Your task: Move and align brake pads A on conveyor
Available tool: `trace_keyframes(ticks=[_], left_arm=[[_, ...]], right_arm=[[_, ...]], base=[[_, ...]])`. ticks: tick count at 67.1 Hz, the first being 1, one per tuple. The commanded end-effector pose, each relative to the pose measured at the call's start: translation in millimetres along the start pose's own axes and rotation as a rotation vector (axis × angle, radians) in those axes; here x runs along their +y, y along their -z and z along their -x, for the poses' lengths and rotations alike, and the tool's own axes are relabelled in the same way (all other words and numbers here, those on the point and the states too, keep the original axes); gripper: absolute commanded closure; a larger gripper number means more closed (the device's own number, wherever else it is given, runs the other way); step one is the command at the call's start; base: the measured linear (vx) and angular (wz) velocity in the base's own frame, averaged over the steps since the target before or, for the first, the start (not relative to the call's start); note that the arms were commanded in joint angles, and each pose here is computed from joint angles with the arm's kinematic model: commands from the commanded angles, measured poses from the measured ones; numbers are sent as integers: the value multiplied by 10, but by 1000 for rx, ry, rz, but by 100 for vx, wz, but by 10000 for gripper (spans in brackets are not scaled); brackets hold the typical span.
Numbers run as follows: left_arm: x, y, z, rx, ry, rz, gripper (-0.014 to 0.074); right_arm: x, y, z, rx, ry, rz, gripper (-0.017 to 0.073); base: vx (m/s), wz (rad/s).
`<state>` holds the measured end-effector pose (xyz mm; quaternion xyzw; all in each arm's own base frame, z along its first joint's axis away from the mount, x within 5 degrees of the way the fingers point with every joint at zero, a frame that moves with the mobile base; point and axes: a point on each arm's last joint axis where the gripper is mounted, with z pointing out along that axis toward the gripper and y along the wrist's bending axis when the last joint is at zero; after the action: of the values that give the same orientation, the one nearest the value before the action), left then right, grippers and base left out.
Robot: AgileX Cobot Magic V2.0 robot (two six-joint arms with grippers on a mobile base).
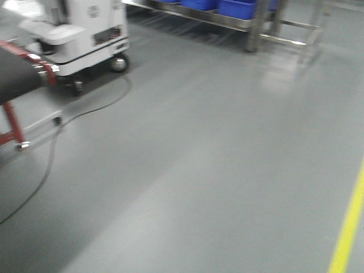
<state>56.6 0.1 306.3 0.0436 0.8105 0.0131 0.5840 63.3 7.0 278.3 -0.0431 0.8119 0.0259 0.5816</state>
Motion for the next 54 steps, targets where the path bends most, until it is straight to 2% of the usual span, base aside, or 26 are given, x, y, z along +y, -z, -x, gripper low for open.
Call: trace_keyframes(ticks=[1,21,54], left_arm=[[4,22,126,-90,11,0,59],[4,22,126,-90,11,0,59],[4,22,126,-90,11,0,59]], right_arm=[[-5,30,145,-96,-2,-5,-17],[-5,30,145,-96,-2,-5,-17],[-5,30,144,-95,-2,-5,-17]], base=[[-31,-94],[-28,-82],[-19,-63]])
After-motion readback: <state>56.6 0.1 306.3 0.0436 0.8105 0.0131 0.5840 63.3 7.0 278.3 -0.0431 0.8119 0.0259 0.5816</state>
